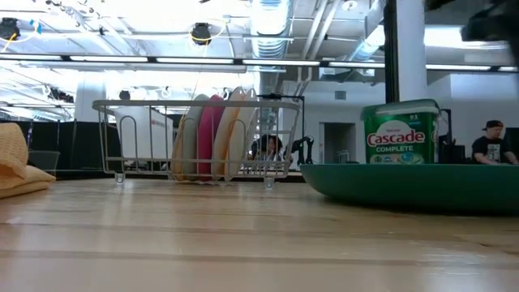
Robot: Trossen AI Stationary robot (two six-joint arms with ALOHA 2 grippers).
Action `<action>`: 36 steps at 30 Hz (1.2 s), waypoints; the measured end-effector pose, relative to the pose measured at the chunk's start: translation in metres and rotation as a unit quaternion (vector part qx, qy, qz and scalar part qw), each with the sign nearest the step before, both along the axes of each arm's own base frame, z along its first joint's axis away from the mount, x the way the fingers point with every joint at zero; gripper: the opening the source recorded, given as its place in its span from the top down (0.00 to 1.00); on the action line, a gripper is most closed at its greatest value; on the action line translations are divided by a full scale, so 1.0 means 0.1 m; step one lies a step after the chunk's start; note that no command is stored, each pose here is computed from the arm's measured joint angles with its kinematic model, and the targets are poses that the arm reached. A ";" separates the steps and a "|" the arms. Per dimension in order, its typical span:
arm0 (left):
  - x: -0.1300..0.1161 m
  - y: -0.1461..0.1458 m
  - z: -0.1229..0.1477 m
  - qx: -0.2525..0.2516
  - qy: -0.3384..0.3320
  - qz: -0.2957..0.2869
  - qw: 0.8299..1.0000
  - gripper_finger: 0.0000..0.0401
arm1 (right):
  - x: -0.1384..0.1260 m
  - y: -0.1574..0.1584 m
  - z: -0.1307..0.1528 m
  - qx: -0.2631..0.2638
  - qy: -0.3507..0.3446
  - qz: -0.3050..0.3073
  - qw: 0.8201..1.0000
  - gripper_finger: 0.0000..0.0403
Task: Sort dishes
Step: Put the white plate into the dish rack
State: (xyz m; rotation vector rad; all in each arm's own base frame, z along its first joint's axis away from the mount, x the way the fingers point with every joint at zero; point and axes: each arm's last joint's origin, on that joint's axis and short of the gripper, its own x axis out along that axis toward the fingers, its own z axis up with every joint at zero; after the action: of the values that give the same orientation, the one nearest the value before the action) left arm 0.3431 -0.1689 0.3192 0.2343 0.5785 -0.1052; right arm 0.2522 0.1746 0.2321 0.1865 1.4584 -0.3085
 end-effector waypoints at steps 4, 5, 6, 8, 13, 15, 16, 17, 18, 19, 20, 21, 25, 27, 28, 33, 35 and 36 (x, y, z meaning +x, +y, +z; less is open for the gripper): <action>0.00 0.01 -0.01 0.015 -0.002 0.006 1.000 0.67 | -0.21 0.09 0.00 -0.036 0.042 0.008 0.998 1.00; 0.01 0.02 -0.01 0.018 -0.003 0.006 1.000 0.67 | -0.24 0.10 -0.01 -0.049 0.042 0.007 0.998 1.00; 0.02 0.03 0.00 0.020 -0.006 0.007 1.000 0.67 | -0.26 0.10 -0.03 -0.063 0.037 0.005 0.997 1.00; 0.03 0.05 0.00 0.023 -0.007 0.015 1.000 0.67 | -0.29 0.08 -0.08 -0.091 0.028 0.006 0.995 1.00; 0.08 0.12 0.01 0.001 -0.019 0.044 0.999 0.67 | -0.28 -0.04 -0.21 -0.105 0.049 -0.009 0.993 1.00; 0.09 0.12 0.02 -0.001 -0.022 0.044 0.999 0.67 | -0.28 -0.12 -0.27 -0.111 0.062 -0.017 0.992 1.00; 0.09 0.12 0.02 -0.002 -0.022 0.044 0.999 0.67 | -0.28 -0.15 -0.30 -0.114 0.067 -0.020 0.991 1.00; 0.08 0.12 0.02 -0.001 -0.021 0.044 0.999 0.67 | -0.28 -0.18 -0.33 -0.115 0.071 -0.024 0.991 1.00; 0.08 0.12 0.01 -0.001 -0.020 0.044 0.999 0.67 | -0.28 -0.21 -0.36 -0.116 0.073 -0.028 0.990 1.00; 0.08 0.13 0.01 0.000 -0.018 0.044 0.999 0.67 | -0.28 -0.23 -0.40 -0.117 0.076 -0.031 0.990 1.00; 0.08 0.13 0.01 0.001 -0.016 0.044 0.999 0.67 | -0.28 -0.25 -0.42 -0.117 0.081 -0.031 0.989 1.00; 0.08 0.13 0.00 0.002 -0.015 0.045 0.999 0.67 | -0.29 -0.27 -0.44 -0.117 0.086 -0.029 0.989 1.00; 0.07 0.13 -0.01 0.005 -0.008 0.045 0.999 0.67 | -0.31 -0.28 -0.50 -0.117 0.091 -0.016 0.989 1.00; 0.07 0.14 -0.01 0.007 -0.004 0.045 0.999 0.67 | -0.33 -0.30 -0.53 -0.121 0.098 -0.012 0.988 1.00; 0.07 0.14 -0.02 0.008 -0.003 0.046 0.999 0.67 | -0.34 -0.30 -0.54 -0.123 0.101 -0.011 0.987 1.00; 0.07 0.14 -0.02 0.007 -0.004 0.050 0.999 0.67 | -0.38 -0.33 -0.57 -0.131 0.111 -0.010 0.985 1.00; 0.07 0.14 -0.02 0.005 -0.004 0.052 0.999 0.67 | -0.38 -0.31 -0.58 -0.129 0.108 -0.007 0.986 1.00; 0.07 0.14 -0.02 0.003 -0.004 0.053 0.999 0.67 | -0.38 -0.30 -0.58 -0.128 0.106 -0.006 0.986 1.00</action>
State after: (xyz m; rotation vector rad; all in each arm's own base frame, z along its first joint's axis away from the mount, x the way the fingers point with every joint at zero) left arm 0.3498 -0.1546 0.3177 0.2100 0.5818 0.0004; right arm 0.2142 0.1442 0.1743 -0.0470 1.6117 -0.5347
